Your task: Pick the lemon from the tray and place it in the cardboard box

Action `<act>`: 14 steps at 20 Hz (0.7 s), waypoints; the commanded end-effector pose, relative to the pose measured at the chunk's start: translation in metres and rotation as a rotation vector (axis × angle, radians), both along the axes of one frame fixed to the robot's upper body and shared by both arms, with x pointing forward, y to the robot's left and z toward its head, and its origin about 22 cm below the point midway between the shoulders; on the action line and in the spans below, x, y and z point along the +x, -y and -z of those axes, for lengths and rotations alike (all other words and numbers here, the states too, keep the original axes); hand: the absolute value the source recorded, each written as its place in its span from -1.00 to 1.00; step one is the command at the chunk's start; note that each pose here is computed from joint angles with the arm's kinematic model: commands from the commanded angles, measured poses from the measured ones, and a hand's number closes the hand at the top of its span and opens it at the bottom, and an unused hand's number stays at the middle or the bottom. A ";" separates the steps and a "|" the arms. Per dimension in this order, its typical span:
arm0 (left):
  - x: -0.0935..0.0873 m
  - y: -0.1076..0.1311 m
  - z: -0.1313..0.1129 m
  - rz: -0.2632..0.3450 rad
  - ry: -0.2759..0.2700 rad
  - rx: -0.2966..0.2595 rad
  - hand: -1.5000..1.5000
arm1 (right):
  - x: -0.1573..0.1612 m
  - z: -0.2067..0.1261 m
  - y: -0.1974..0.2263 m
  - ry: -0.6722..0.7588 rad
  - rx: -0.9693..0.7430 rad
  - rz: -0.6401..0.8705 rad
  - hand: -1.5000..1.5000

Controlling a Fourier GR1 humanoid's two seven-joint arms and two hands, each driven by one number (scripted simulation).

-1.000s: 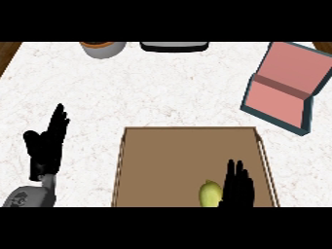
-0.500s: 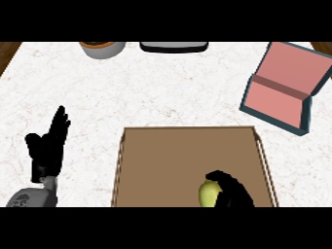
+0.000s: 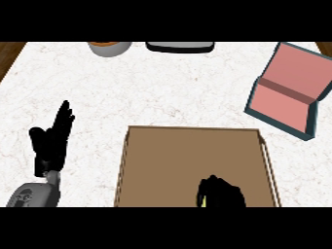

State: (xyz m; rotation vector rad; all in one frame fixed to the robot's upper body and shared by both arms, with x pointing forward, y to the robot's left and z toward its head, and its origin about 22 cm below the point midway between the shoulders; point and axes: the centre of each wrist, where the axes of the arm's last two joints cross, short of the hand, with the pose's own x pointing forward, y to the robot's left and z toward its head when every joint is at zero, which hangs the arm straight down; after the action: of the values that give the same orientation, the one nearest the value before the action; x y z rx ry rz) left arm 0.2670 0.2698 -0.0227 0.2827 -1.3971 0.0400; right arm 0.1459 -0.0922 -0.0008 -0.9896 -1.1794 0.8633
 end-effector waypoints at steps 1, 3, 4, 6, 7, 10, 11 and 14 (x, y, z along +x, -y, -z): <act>-0.004 0.003 0.002 -0.014 0.008 -0.004 0.00 | 0.012 0.000 0.020 -0.214 -0.115 -0.194 1.00; 0.009 -0.011 -0.002 -0.010 -0.011 0.000 0.00 | 0.023 -0.011 0.029 -0.198 -0.124 -0.248 1.00; 0.006 -0.015 -0.007 -0.010 -0.015 -0.016 0.00 | 0.035 -0.026 0.032 -0.197 -0.130 -0.269 1.00; -0.006 -0.018 0.009 -0.027 -0.006 -0.004 0.00 | 0.046 -0.033 0.032 -0.151 -0.154 -0.274 1.00; 0.000 0.008 0.004 -0.037 -0.015 0.024 0.00 | 0.030 -0.054 0.023 -0.115 -0.147 -0.275 1.00; -0.004 -0.006 0.008 -0.025 -0.005 -0.004 0.00 | 0.045 -0.084 0.038 -0.033 -0.152 -0.292 1.00; -0.016 -0.012 0.003 -0.041 -0.014 0.002 0.00 | 0.030 -0.087 0.036 -0.015 -0.135 -0.296 1.00; -0.006 -0.021 0.009 -0.042 -0.014 0.005 0.00 | 0.015 -0.141 0.022 0.101 -0.079 -0.272 1.00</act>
State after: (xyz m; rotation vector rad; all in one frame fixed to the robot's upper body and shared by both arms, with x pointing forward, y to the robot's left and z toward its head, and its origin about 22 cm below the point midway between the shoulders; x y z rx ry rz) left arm 0.2598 0.2766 -0.0296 0.3060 -1.3790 0.0623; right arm 0.1781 -0.1188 0.0956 -0.9281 -1.2951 1.1635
